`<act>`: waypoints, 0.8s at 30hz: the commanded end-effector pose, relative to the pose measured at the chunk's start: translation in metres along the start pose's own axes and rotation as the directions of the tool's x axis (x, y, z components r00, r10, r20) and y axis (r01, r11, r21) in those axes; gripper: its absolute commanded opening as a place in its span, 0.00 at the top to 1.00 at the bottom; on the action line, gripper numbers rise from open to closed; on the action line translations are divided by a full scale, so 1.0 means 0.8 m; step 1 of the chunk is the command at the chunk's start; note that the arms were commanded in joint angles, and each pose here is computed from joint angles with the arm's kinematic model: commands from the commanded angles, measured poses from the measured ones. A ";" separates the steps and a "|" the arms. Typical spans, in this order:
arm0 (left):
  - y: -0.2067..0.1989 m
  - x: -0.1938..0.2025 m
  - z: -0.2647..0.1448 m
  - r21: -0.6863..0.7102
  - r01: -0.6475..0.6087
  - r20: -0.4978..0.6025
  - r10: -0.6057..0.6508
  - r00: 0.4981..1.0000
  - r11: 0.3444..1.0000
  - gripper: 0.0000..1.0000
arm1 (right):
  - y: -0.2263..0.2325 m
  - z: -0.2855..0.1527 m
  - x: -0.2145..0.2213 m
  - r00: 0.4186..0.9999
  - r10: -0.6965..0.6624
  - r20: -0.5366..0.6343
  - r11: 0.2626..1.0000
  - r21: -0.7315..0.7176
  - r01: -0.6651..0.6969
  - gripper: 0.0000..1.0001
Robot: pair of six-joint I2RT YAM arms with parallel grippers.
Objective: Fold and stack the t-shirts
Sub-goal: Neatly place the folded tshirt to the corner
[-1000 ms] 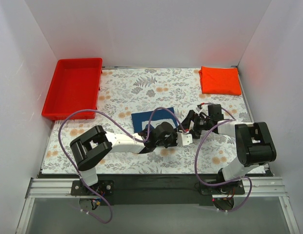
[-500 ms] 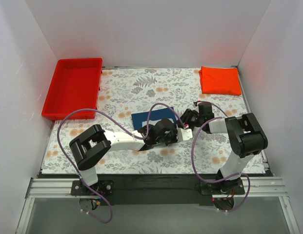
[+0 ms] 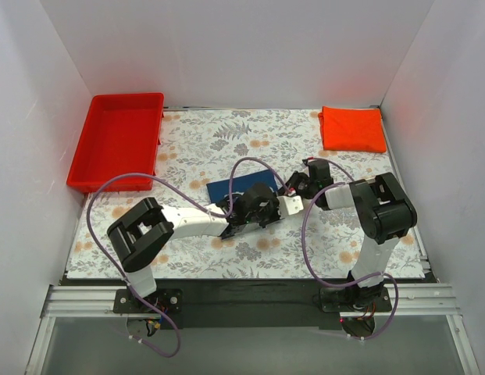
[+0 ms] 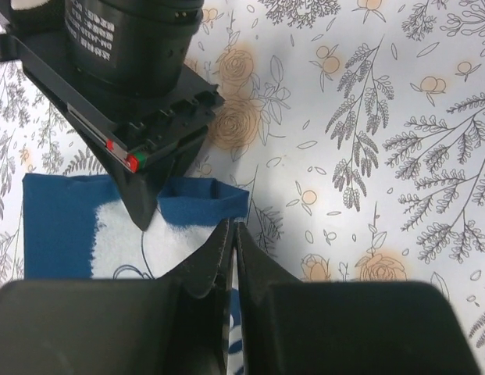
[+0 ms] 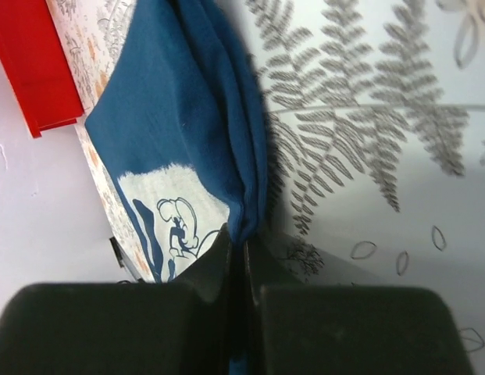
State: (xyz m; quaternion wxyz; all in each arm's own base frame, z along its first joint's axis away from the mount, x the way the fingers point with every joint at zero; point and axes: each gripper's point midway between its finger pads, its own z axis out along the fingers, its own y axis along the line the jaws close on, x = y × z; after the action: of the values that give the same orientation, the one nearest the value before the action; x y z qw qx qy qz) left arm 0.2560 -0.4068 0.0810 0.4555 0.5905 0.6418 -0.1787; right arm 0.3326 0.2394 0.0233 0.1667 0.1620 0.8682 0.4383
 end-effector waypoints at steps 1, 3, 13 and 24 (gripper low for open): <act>0.026 -0.061 -0.038 -0.048 0.039 0.102 -0.034 0.994 0.998 0.98 | 0.032 -0.003 -0.037 0.989 -0.130 0.071 0.989 -0.055 0.134 0.99; 0.029 -0.061 -0.051 -0.044 0.077 0.094 -0.072 0.993 0.996 0.81 | 0.043 -0.008 -0.055 0.981 -0.174 0.084 0.983 -0.041 0.178 0.99; 0.078 0.013 -0.138 -0.071 0.432 -0.095 -0.437 0.894 0.899 0.47 | 0.030 -0.028 -0.186 0.793 -0.603 0.083 0.782 0.253 0.569 0.99; 0.064 0.043 -0.171 -0.071 0.520 -0.138 -0.525 0.840 0.851 0.19 | 0.051 -0.082 -0.375 0.514 -0.854 0.081 0.478 0.511 0.715 0.99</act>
State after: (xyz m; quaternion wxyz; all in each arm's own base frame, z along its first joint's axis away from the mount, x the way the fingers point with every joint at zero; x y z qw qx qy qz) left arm 0.2675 -0.2724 0.1292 0.3492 0.4037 0.8158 -0.2225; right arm 0.5469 0.1175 0.0957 0.4015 -0.1103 0.8956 0.1564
